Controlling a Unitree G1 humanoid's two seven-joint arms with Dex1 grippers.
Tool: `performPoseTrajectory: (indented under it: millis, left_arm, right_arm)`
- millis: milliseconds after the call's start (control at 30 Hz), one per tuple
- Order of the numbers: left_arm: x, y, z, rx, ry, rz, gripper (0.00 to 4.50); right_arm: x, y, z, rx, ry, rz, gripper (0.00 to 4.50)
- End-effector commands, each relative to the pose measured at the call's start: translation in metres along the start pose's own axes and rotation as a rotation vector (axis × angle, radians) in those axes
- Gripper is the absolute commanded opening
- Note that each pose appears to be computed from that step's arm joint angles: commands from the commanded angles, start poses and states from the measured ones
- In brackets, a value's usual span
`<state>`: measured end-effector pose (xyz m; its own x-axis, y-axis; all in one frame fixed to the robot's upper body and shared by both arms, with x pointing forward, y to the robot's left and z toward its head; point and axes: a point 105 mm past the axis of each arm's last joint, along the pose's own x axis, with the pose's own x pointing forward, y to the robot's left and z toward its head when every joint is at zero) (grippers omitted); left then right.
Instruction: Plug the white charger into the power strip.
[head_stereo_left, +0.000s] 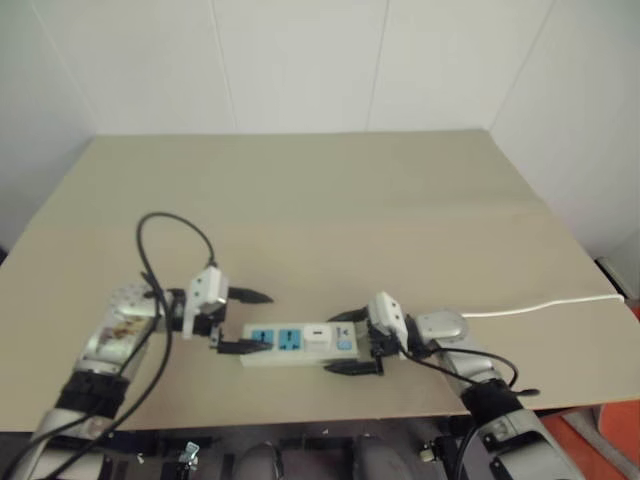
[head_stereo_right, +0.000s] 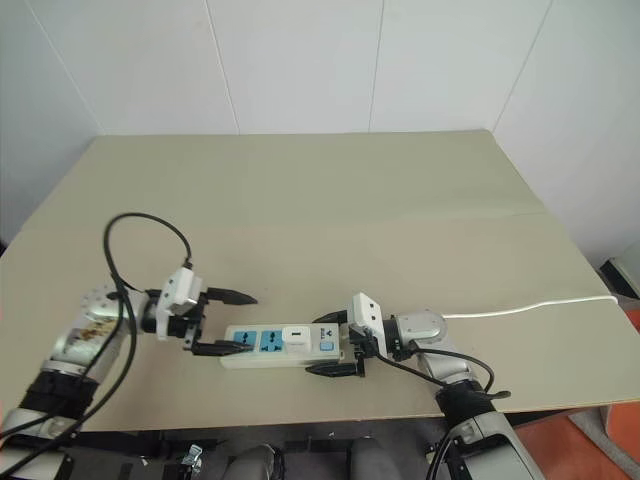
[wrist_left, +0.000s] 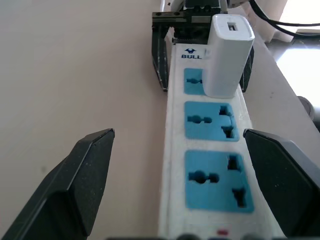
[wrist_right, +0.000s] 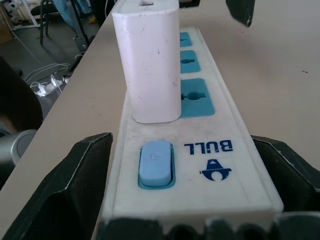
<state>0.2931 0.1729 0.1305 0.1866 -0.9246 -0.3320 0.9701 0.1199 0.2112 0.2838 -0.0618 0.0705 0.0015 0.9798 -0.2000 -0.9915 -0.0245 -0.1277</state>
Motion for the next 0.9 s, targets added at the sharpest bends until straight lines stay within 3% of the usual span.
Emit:
performPoseTrajectory:
  millis: [33,367,700,900]
  left_arm:
    - [-0.016,0.003,0.011,0.043,0.010,0.030,4.50]
    - [-0.055,0.008,0.003,0.015,0.125,0.185,4.50]
    - [-0.102,-0.013,0.010,-0.047,0.193,0.307,4.50]
    - [-0.117,-0.030,0.019,-0.074,0.214,0.332,4.50]
  right_arm:
    - [-0.014,-0.001,-0.001,0.002,0.024,-0.051,4.46]
    - [-0.094,0.000,0.044,-0.113,0.056,-0.281,4.46]
    - [-0.162,0.016,0.055,-0.090,0.162,-0.448,4.46]
    - [-0.178,0.020,0.058,-0.081,0.182,-0.489,4.46]
